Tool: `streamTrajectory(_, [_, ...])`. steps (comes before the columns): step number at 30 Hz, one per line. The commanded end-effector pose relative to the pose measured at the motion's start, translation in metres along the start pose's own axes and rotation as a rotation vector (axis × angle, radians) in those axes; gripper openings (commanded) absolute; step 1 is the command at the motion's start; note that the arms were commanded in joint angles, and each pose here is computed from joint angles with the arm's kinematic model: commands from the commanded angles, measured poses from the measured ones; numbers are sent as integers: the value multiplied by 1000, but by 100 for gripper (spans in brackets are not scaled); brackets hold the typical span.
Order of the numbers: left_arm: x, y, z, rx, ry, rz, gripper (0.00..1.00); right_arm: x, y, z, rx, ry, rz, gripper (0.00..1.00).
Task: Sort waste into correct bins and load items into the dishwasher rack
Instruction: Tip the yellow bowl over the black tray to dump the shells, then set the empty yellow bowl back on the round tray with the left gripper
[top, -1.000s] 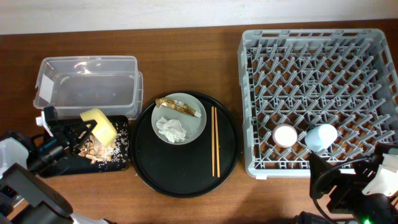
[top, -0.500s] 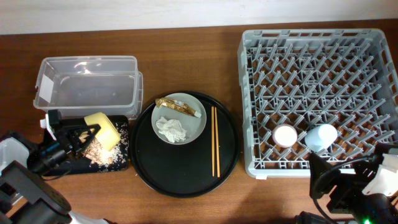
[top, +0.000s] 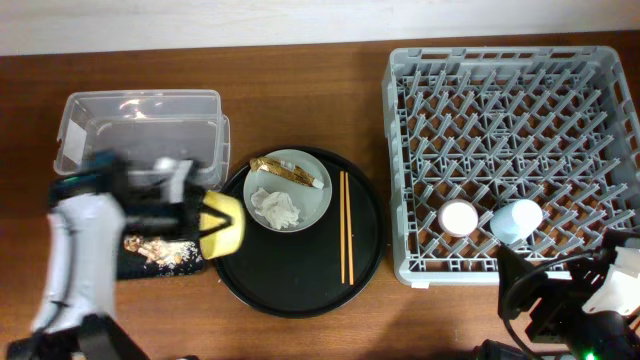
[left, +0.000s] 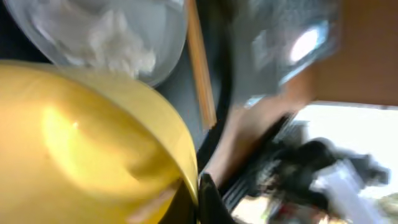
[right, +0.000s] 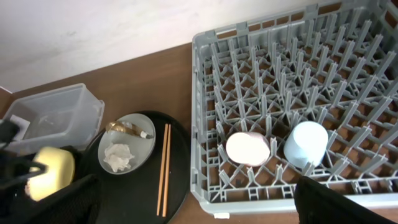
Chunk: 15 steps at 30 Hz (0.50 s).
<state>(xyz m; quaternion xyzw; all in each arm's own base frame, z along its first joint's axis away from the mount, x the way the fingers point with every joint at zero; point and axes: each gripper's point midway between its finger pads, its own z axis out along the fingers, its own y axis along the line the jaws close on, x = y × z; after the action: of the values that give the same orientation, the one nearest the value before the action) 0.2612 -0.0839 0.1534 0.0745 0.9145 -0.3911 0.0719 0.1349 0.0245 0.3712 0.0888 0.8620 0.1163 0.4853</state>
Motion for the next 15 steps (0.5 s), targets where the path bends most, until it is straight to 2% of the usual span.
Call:
streamTrajectory(1, [23, 14, 38, -393, 155, -108, 0, -1, 0, 0, 0, -3, -8, 99])
streamTrajectory(4, [37, 13, 88, -555, 157, -50, 0, -1, 0, 0, 0, -3, -8, 99])
streamTrajectory(8, [58, 7, 122, -712, 111, 4, 0, -1, 0, 0, 0, -3, -8, 99])
streamTrajectory(9, [62, 2, 125, -734, 105, 31, 11, -1, 0, 0, 0, -3, -8, 99])
streamTrajectory(10, [66, -3, 129, -764, 98, 78, 26, -1, 0, 0, 0, -3, -8, 99])
streamTrajectory(13, [59, -9, 121, -814, 73, 118, 49, -1, 0, 0, 0, -3, -8, 99])
streamTrajectory(15, [38, -21, 105, -848, 25, 144, 61, -1, 0, 0, 0, -3, -8, 99])
